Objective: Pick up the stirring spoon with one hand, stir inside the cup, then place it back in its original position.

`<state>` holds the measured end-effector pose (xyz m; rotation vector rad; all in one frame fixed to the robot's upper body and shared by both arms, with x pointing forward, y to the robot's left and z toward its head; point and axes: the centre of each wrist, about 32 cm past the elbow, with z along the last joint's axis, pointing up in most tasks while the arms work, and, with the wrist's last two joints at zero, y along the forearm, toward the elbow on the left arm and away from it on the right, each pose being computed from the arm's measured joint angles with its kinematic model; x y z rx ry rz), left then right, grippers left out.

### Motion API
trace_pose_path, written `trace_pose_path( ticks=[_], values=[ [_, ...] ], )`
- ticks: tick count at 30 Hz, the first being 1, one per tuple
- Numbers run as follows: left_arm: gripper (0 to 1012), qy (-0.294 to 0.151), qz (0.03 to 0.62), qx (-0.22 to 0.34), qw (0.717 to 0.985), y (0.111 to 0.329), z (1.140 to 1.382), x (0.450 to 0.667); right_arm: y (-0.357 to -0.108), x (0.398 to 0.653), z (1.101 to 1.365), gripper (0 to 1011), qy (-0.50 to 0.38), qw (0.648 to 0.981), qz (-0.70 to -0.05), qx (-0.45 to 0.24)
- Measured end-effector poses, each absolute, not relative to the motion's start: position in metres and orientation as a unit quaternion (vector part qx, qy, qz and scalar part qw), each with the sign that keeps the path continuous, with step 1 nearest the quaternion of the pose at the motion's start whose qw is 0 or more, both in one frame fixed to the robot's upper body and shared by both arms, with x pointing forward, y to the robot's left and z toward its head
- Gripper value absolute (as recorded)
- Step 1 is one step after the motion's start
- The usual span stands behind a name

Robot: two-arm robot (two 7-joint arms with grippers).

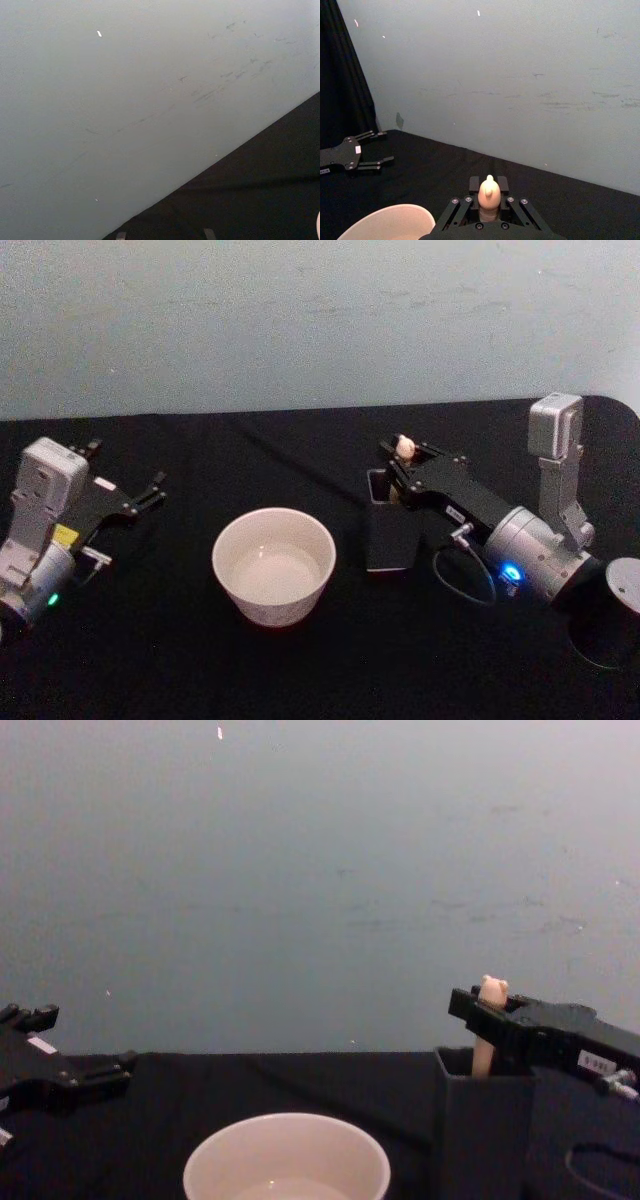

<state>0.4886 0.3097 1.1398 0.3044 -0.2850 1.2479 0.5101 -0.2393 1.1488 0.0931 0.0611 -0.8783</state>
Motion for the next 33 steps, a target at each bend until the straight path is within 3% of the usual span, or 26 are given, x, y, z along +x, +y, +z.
trace_pose_path(
  ticks=[13, 33],
  values=[
    [1001, -0.132, 0.580, 0.141, 0.791, 0.3097, 1.1398, 0.4886, -0.2396, 0.5101, 1.1492, 224, 0.029, 0.904, -0.425, 0.045],
    [1001, -0.132, 0.580, 0.141, 0.791, 0.3097, 1.1398, 0.4886, -0.2395, 0.5101, 1.1495, 840, 0.029, 0.904, -0.424, 0.046]
  ],
)
